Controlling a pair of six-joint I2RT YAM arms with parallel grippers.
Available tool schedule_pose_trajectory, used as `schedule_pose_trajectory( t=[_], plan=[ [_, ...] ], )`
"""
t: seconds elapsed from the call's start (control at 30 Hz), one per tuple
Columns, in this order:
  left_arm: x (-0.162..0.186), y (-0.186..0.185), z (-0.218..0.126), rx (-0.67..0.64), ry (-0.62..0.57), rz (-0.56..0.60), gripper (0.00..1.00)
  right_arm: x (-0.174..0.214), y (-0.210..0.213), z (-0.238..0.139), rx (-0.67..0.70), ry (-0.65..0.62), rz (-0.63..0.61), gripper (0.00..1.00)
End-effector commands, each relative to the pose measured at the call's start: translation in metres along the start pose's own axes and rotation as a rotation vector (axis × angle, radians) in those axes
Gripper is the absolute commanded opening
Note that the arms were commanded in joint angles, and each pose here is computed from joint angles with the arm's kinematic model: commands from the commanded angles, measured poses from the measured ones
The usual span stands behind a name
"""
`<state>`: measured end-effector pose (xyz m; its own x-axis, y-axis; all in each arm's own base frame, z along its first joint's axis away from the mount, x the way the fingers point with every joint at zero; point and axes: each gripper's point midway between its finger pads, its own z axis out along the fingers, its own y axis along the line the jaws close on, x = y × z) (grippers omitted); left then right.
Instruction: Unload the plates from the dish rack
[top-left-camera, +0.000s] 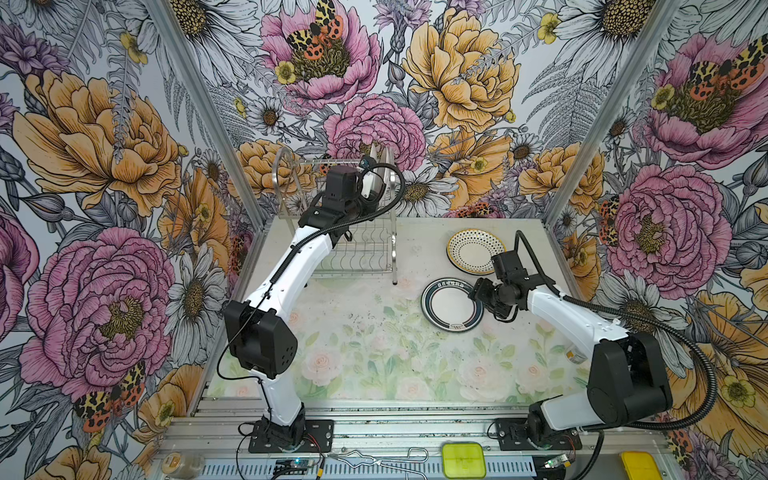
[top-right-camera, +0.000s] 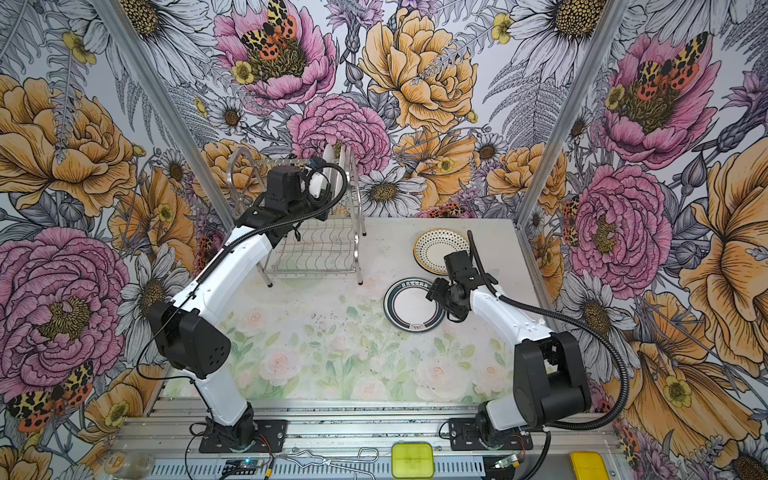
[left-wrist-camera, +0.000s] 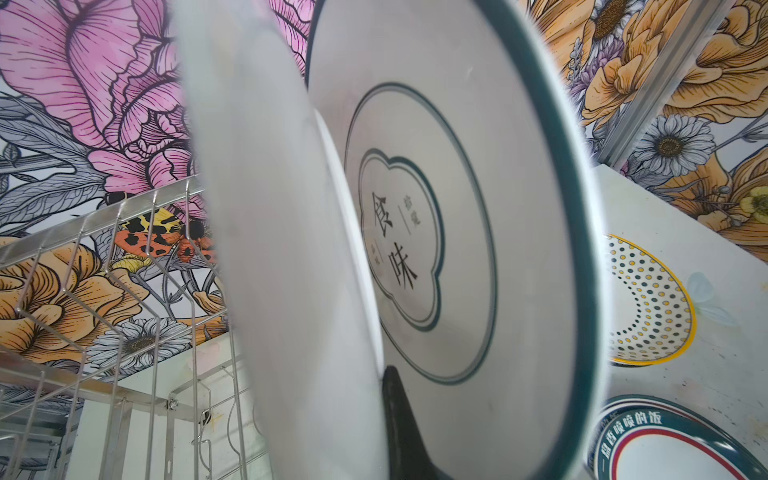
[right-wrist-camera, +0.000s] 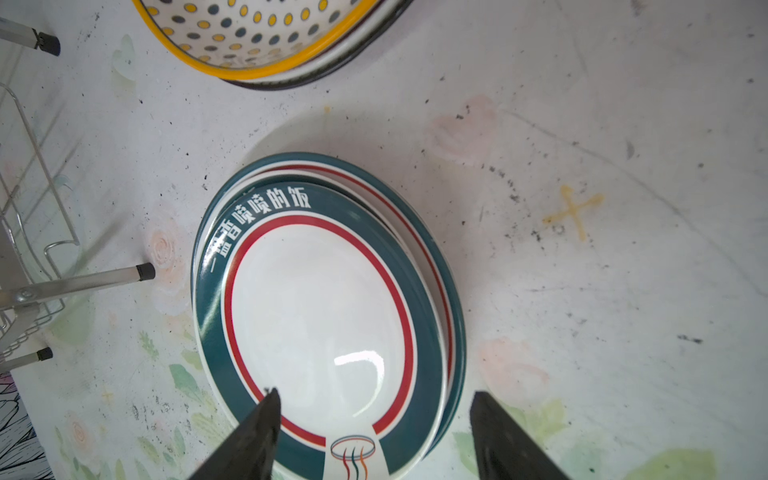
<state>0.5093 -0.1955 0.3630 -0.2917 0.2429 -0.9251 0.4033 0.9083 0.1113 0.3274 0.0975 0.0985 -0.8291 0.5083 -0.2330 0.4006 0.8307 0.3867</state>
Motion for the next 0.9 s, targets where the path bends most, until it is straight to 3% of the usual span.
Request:
schedule_pose_trajectory(
  t=[0.0,0.33,0.57,0.87],
  plan=[
    [-0.047,0.006,-0.044,-0.006,-0.138,0.002,0.00,-0.004,0.003,-0.005,-0.031,-0.024,-0.011,0.74],
    [-0.061,0.009,-0.075,0.015,-0.198,-0.014,0.00,-0.006,0.006,-0.005,-0.047,-0.025,-0.012,0.73],
    [-0.073,-0.008,-0.119,-0.050,-0.252,0.086,0.00,-0.019,0.017,-0.020,-0.095,-0.061,-0.023,0.74],
    [-0.077,-0.046,-0.198,-0.165,-0.294,0.191,0.00,-0.049,0.063,-0.094,-0.288,-0.210,-0.107,0.74]
  ],
)
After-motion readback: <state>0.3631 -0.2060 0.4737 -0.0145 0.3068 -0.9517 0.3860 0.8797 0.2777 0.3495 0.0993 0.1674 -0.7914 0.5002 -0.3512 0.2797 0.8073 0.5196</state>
